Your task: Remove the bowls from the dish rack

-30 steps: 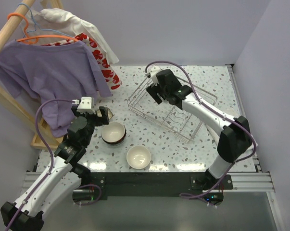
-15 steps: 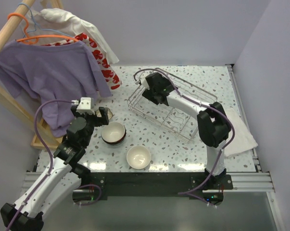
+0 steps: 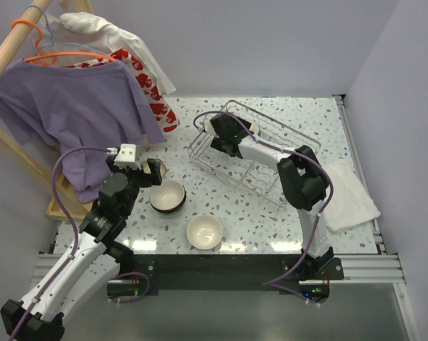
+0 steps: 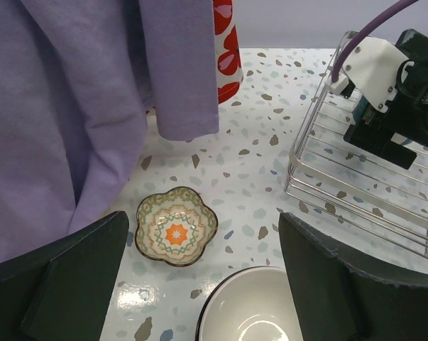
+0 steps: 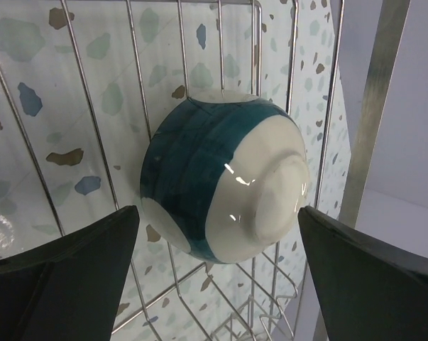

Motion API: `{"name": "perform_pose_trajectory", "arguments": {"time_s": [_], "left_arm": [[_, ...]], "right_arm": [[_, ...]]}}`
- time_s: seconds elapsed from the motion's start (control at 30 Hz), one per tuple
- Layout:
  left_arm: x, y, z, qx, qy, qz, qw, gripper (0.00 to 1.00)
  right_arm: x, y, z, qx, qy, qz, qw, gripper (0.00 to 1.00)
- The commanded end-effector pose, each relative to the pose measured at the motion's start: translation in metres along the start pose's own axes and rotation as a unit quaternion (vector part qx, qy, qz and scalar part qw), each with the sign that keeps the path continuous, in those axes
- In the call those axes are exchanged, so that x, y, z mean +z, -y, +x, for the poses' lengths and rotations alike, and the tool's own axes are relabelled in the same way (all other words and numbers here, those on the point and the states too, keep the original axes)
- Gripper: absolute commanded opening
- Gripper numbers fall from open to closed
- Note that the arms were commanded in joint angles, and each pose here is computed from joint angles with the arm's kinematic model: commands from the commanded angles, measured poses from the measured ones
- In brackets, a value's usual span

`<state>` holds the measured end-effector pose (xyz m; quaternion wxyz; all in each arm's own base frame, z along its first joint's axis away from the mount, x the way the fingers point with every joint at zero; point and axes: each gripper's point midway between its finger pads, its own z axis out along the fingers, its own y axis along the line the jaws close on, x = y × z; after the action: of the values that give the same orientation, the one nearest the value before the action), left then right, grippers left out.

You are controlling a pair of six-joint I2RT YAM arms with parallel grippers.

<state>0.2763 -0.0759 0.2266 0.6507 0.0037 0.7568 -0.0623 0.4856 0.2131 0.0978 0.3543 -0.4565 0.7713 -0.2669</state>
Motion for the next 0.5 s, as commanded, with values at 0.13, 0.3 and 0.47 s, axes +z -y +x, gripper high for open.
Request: {"name": "perform_pose_trajectory", "arguments": {"time_s": [0.13,0.3,0.47], "left_arm": [[-0.001,0.006,-0.016,-0.014,0.022,0.015,1.000,0.92],[-0.001,0.007,-0.016,-0.015,0.021,0.018,1.000,0.92],[-0.001,0.008,-0.015,-0.015,0.020,0.019,1.000,0.92]], "right_arm": [[0.012,0.012,-0.004,-0.031,0.000,0.063,0.998,0.99],[0.019,0.000,0.000,-0.057,-0.014,0.071,0.996,0.99],[0.026,-0.014,0.009,-0.084,-0.037,0.078,0.993,0.99]]}}
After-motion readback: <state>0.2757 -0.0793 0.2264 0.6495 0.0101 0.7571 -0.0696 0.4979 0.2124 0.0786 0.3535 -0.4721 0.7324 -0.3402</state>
